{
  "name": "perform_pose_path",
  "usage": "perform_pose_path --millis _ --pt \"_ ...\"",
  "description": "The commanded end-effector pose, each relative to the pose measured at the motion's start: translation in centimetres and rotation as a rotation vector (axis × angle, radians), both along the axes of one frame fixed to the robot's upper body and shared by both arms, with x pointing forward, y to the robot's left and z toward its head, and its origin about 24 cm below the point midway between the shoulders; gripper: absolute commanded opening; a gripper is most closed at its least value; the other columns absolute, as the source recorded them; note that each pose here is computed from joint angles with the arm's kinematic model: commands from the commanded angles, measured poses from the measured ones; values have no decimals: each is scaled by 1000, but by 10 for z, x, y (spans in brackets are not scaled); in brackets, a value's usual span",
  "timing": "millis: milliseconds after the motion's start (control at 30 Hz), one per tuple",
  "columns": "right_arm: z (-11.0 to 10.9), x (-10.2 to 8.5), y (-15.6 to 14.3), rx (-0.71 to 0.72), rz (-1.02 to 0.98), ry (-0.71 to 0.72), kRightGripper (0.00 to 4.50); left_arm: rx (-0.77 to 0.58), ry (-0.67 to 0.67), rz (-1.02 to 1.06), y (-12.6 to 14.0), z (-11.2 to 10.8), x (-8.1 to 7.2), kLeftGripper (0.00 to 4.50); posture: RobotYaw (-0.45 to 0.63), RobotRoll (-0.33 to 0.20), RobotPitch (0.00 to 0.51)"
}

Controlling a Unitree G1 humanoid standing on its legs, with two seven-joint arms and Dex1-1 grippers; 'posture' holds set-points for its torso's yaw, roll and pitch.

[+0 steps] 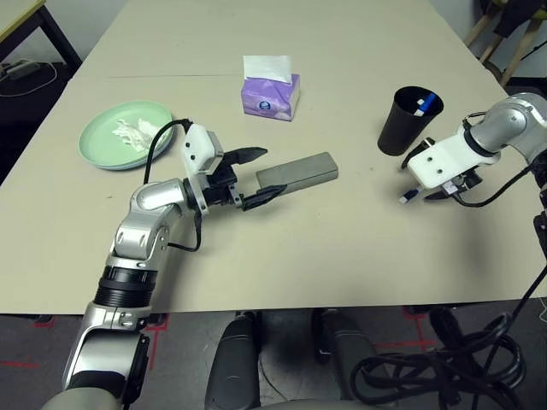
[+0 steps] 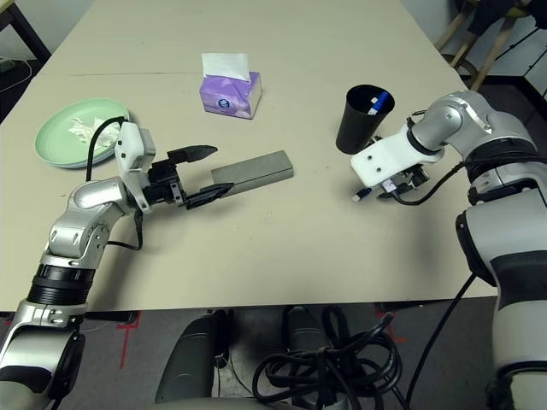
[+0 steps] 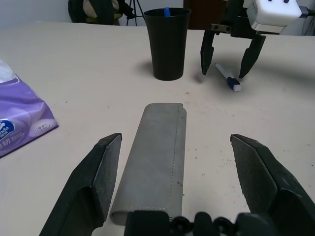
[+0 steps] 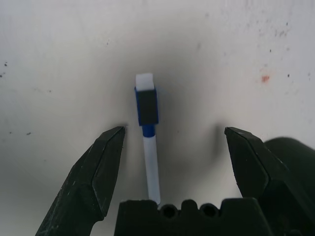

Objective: Organize and tidy the items on the table.

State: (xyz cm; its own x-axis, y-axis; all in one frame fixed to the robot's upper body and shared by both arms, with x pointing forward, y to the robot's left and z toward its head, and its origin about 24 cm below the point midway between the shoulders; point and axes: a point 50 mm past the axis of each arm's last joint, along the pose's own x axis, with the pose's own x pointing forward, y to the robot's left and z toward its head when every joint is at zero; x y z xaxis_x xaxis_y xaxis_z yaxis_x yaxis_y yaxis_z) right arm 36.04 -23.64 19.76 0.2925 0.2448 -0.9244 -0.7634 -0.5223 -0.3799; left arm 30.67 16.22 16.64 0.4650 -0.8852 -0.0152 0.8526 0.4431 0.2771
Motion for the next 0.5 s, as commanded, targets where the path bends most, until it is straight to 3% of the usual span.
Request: perform_pose_path --millis 33,500 --pt "2 -3 -5 -54 -5 53 4465 0 -12 -8 0 4 -3 4500 139 0 216" --pt "-2 -4 -6 -132 -5 105 4465 1 -17 0 2 4 -2 4500 148 0 217"
